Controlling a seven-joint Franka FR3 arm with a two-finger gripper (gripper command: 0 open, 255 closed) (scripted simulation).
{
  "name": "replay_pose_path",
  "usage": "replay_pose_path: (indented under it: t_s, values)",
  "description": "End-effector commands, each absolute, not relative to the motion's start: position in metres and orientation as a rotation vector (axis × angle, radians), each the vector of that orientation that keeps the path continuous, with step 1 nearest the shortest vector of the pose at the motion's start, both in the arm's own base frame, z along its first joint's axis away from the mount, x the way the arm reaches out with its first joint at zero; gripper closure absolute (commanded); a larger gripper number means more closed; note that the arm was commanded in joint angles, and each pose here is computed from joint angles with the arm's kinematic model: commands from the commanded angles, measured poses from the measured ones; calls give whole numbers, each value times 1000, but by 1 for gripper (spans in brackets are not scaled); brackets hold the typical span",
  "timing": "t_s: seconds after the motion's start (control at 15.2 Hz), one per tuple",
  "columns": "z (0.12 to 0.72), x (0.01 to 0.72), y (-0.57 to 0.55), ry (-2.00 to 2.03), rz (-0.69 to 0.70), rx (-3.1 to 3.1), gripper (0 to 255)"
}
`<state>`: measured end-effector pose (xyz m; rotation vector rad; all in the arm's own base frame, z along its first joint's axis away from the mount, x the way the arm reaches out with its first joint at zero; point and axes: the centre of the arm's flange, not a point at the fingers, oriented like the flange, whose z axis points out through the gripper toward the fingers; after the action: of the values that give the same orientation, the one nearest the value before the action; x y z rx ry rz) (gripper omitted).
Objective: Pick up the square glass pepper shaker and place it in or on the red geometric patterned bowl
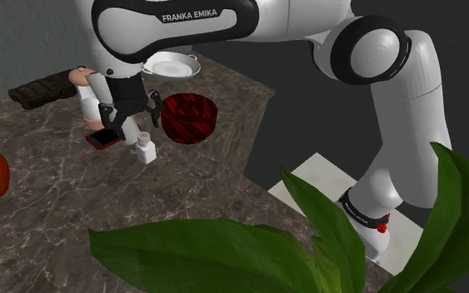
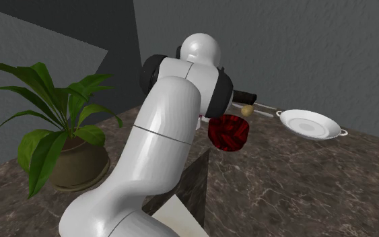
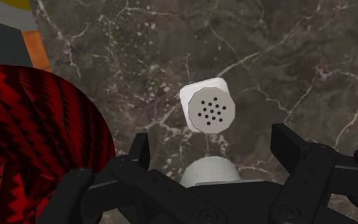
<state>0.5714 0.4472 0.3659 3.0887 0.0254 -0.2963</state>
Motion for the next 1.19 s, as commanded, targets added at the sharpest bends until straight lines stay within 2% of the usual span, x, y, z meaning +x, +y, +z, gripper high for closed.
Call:
replay_pose_path:
  t_s: [0.0,0.4,0.86,0.92,1.12]
  values:
    - [358,571,451,23,-297,3089,0]
    - [329,565,450,23,-297,3089,0]
    - [329,565,450,23,-297,3089,0]
    - [329,565,450,23,-297,3089,255]
    - [329,565,450,23,-297,3089,255]
